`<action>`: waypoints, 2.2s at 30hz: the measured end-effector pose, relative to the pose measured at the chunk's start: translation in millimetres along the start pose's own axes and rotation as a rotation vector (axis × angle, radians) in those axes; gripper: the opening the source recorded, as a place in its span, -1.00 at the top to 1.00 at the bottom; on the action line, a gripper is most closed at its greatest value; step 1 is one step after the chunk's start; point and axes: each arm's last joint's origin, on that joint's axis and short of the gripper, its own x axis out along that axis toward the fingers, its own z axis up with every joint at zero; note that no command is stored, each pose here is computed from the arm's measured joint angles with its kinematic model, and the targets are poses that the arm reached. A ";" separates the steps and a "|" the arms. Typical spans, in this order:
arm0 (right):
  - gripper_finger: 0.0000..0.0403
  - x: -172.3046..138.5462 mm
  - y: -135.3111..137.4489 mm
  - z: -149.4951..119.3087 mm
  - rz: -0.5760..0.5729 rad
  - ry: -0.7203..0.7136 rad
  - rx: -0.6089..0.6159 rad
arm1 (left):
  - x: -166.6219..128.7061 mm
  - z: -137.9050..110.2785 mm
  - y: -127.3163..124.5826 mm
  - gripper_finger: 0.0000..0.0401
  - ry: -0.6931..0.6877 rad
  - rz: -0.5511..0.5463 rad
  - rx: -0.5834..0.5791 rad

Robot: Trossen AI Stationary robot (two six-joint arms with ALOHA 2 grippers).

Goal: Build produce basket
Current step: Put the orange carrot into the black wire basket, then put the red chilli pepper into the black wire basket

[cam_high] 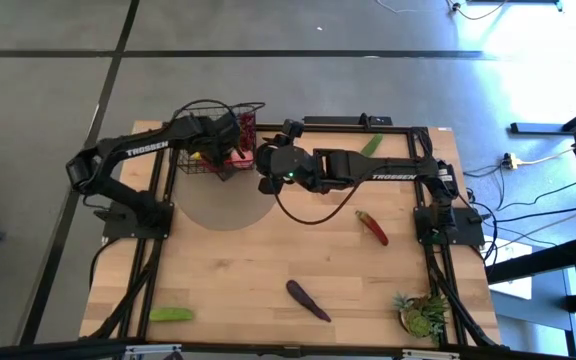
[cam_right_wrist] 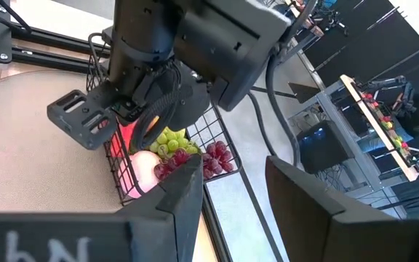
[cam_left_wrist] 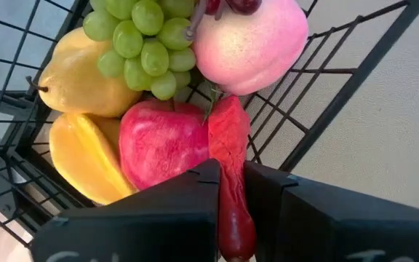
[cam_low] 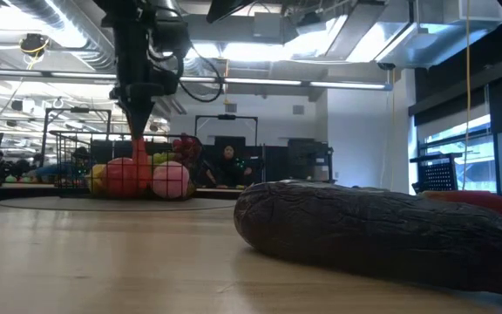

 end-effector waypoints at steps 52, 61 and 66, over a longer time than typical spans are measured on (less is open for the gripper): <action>0.24 -14.1 -16.9 0.8 -0.051 0.015 -0.010 | -51.2 -18.7 8.0 0.47 -0.193 -0.012 -0.125; 0.24 -63.6 -58.8 -8.2 0.052 0.057 0.140 | -97.7 -46.4 -1.4 0.46 -0.351 -0.235 -0.129; 0.24 -89.0 -69.2 -24.3 0.316 0.149 0.158 | -118.3 -64.2 -8.2 0.47 -0.399 -0.407 -0.052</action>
